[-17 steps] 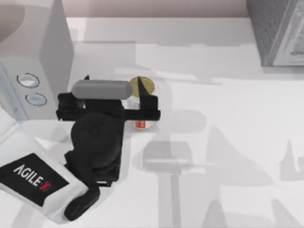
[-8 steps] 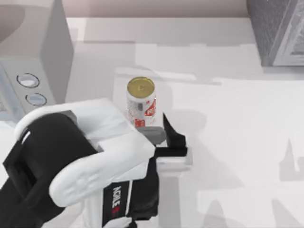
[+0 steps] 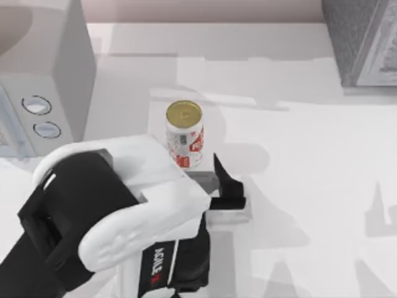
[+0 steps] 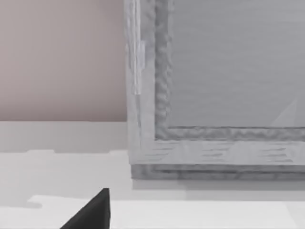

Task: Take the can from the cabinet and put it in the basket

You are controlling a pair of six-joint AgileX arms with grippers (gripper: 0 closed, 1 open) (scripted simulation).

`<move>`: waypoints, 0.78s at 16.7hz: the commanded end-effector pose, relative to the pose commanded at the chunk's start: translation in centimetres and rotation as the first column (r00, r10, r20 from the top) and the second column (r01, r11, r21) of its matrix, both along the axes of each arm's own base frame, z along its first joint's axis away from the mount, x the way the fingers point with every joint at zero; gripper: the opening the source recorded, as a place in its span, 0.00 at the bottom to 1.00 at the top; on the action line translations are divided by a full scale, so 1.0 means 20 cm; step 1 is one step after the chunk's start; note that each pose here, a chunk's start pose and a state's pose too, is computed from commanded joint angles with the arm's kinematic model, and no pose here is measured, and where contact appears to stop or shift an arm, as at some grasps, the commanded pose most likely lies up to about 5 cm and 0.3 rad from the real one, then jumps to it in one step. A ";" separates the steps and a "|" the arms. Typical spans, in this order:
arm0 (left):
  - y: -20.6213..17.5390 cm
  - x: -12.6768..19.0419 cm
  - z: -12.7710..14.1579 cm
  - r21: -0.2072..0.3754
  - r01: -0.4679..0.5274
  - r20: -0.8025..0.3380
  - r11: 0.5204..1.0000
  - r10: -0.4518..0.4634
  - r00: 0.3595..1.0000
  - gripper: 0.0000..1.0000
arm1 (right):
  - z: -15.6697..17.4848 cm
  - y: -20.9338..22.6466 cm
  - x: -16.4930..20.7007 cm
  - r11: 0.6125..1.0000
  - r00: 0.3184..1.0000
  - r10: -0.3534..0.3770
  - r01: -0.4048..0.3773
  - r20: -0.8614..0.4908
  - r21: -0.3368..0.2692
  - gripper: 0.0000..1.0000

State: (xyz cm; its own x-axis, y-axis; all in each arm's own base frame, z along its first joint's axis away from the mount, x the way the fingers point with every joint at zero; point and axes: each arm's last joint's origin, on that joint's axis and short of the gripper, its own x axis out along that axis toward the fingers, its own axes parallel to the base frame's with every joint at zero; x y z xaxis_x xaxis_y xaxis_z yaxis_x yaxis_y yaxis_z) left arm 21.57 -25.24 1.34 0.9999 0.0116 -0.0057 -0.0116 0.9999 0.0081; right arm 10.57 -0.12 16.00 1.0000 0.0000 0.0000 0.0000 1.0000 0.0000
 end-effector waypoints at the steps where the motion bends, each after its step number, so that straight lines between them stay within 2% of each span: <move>1: 0.00 0.02 0.00 -0.005 0.001 0.003 1.000 -0.001 1.000 1.00 | 0.00 0.00 0.00 1.000 1.000 0.000 0.000 0.000 0.000 1.00; 8: -0.01 0.31 0.01 -0.007 0.003 0.006 1.000 -0.003 1.000 1.00 | 0.00 0.00 0.00 1.000 1.000 0.000 0.000 0.000 0.000 1.00; 13: 0.00 0.34 0.01 -0.007 0.003 0.006 1.000 -0.003 1.000 1.00 | 0.00 0.00 0.00 1.000 1.000 0.000 0.000 0.000 0.000 1.00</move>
State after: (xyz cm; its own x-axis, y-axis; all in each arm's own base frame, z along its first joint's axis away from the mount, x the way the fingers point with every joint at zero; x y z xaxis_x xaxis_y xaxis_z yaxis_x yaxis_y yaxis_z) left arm 28.38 -25.28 1.58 1.0000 0.0090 0.0000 -0.0090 1.0000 0.0009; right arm 10.57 -0.12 16.00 1.0000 0.0000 0.0000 0.0000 1.0000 0.0000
